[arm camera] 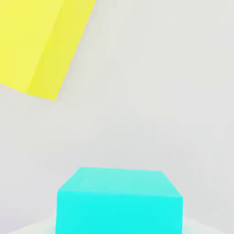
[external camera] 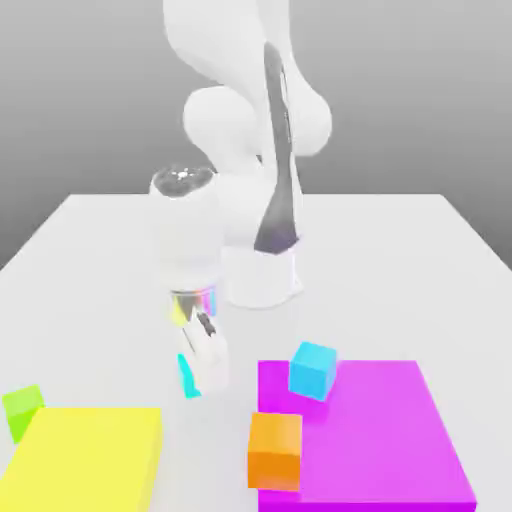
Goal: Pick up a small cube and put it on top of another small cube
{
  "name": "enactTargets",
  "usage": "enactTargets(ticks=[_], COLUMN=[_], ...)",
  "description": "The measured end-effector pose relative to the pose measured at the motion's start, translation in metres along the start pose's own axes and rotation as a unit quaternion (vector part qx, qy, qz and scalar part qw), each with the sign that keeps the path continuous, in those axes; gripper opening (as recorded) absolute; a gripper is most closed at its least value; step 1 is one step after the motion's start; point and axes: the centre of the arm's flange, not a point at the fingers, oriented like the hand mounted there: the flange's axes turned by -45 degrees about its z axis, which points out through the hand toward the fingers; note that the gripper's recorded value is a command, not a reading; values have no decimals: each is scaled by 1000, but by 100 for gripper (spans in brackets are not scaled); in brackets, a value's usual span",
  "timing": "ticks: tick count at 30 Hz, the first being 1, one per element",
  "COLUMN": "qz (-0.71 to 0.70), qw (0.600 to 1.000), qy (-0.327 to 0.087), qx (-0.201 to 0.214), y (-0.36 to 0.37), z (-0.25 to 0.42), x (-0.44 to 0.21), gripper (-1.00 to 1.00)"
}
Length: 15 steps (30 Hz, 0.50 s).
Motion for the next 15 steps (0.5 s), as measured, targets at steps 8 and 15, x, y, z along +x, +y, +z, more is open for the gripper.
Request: enactTargets(ticks=[8,15], qz=[-133,-267], qw=[991,964], qy=[-7,-4], qx=[8,5], y=[-57,-97], z=[-61,-118], x=[-41,-101], gripper=[-100,-100])
